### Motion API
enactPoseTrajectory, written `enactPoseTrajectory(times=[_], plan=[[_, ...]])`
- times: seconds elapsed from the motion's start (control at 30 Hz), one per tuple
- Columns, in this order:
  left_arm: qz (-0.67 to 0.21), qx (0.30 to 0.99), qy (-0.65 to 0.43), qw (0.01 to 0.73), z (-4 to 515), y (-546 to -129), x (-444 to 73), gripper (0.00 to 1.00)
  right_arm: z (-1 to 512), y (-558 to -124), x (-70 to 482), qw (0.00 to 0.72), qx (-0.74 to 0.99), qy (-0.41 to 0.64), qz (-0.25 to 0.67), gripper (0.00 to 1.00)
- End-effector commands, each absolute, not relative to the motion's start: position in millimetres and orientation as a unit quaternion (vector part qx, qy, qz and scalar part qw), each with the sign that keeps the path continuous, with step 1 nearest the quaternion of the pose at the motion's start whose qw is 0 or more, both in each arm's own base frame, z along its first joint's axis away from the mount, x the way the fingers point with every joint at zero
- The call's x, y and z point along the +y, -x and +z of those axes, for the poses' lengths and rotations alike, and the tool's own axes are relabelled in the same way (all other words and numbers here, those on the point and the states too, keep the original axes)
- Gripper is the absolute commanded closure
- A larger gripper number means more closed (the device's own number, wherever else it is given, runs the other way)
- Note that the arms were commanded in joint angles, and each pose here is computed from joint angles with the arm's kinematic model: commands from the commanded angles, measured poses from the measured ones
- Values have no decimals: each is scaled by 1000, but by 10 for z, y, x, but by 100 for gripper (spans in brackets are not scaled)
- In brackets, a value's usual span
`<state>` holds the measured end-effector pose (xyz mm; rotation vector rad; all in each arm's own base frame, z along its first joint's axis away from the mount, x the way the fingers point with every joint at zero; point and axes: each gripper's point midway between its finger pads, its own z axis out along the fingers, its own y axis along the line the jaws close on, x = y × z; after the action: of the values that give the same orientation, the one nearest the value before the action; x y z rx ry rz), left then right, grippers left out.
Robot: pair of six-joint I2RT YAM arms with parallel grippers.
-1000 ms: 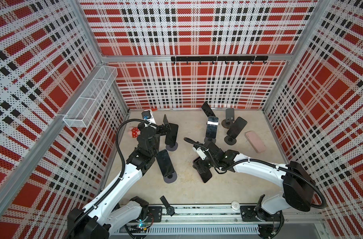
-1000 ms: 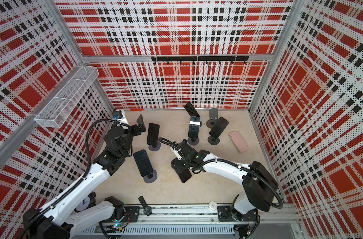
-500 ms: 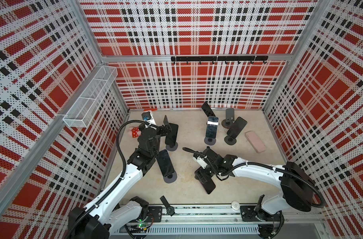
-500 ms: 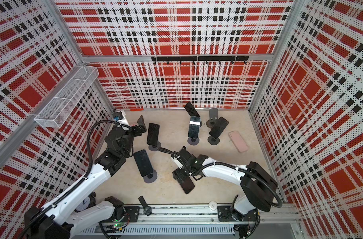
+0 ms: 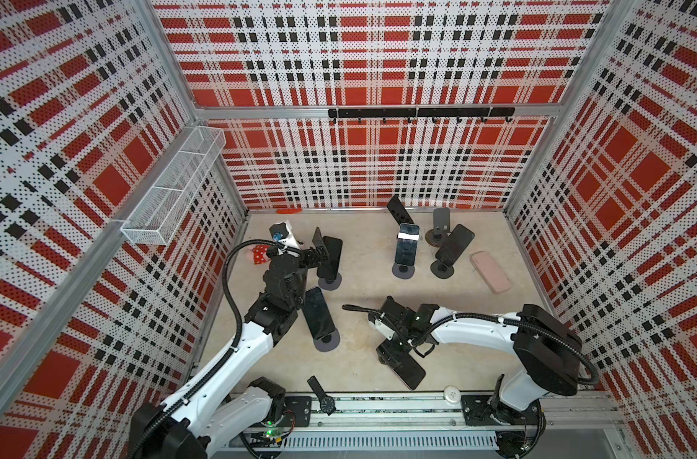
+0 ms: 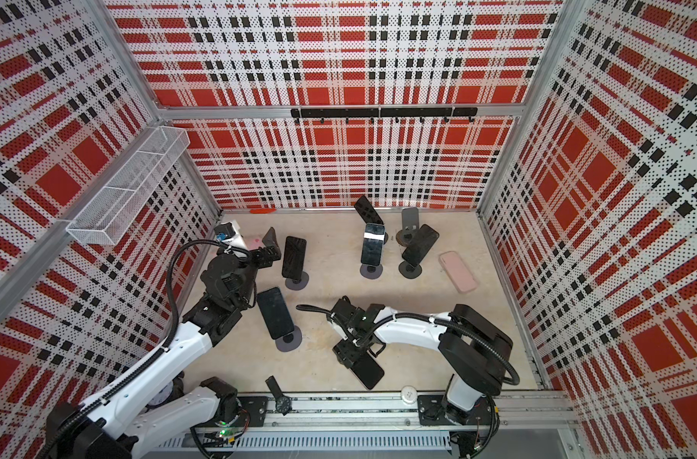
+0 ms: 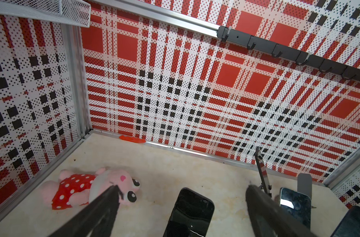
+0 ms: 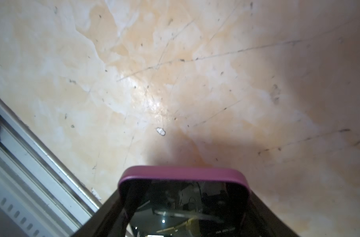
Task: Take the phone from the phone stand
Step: 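Lower the held phone onto the table near the robot with the right gripper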
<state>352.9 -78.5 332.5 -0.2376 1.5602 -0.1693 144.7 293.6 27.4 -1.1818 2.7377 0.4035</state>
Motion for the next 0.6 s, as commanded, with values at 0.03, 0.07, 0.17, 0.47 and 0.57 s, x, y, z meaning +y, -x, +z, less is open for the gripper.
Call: enactPoseTrajectory(times=[0.03, 0.07, 0.17, 0.47, 0.57], plan=[[-100, 665, 121, 730, 3600, -3493, -750, 2, 235, -1427, 2874, 54, 905, 410, 102, 36], [-100, 666, 117, 730, 3617, -3502, -765, 2, 221, -1435, 2860, 54, 904, 414, 94, 35], [-99, 672, 109, 726, 3615, -3530, -797, 2, 197, -1412, 2853, 48, 897, 431, 86, 35], [-99, 670, 114, 727, 3566, -3481, -755, 2, 204, -1349, 2935, 43, 860, 504, 71, 36], [-98, 668, 115, 728, 3583, -3470, -735, 2, 250, -1330, 2978, 49, 847, 525, 74, 36]])
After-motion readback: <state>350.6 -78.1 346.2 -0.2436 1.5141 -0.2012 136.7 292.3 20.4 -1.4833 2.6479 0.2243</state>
